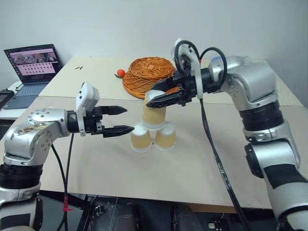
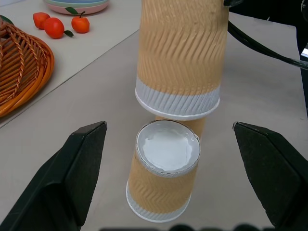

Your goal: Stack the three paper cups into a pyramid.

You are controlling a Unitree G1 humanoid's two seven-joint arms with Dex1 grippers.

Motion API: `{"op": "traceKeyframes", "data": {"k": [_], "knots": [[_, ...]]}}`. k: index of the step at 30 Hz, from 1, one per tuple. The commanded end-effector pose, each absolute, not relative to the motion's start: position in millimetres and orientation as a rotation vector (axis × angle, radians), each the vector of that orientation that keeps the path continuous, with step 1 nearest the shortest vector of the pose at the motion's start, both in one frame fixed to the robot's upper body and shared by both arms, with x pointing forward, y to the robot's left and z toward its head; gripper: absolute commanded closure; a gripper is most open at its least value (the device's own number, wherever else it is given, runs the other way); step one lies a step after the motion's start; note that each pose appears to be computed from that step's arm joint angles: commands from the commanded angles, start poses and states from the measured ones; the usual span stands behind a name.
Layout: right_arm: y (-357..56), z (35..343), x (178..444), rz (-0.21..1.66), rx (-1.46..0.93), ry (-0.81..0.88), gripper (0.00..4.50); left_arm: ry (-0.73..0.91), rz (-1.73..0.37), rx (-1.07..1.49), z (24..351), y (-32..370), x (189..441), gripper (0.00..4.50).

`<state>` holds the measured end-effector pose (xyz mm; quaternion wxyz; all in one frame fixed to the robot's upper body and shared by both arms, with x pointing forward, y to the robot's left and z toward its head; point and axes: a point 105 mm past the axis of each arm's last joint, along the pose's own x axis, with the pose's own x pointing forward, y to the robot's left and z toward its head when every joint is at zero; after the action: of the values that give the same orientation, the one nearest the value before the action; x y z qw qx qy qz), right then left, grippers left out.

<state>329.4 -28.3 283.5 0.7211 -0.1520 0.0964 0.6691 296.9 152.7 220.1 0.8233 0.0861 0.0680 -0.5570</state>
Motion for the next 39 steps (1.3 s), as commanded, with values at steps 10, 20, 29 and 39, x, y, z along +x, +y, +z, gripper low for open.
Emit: {"op": "traceKeyframes", "data": {"k": [10, 20, 29, 39], "knots": [[-24.3, 278.5, 330.1, 1.467, -0.369, 0.192, 1.79, 0.088, -1.19, 0.218, 234.9, 150.3, 295.6, 0.0], [-26.6, 286.6, 333.7, 1.444, -0.407, 0.129, 0.02, 0.092, -1.187, 0.215, 234.4, 152.1, 296.2, 0.0], [-36.7, 351.4, 308.0, 1.52, -0.289, -0.002, 0.02, 0.089, -1.178, 0.206, 234.3, 153.0, 297.4, 0.0], [-163.1, 373.3, 376.1, 0.733, -0.1, -0.135, 0.02, -0.037, -0.677, 0.031, 232.5, 211.1, 313.0, 0.0]]}}
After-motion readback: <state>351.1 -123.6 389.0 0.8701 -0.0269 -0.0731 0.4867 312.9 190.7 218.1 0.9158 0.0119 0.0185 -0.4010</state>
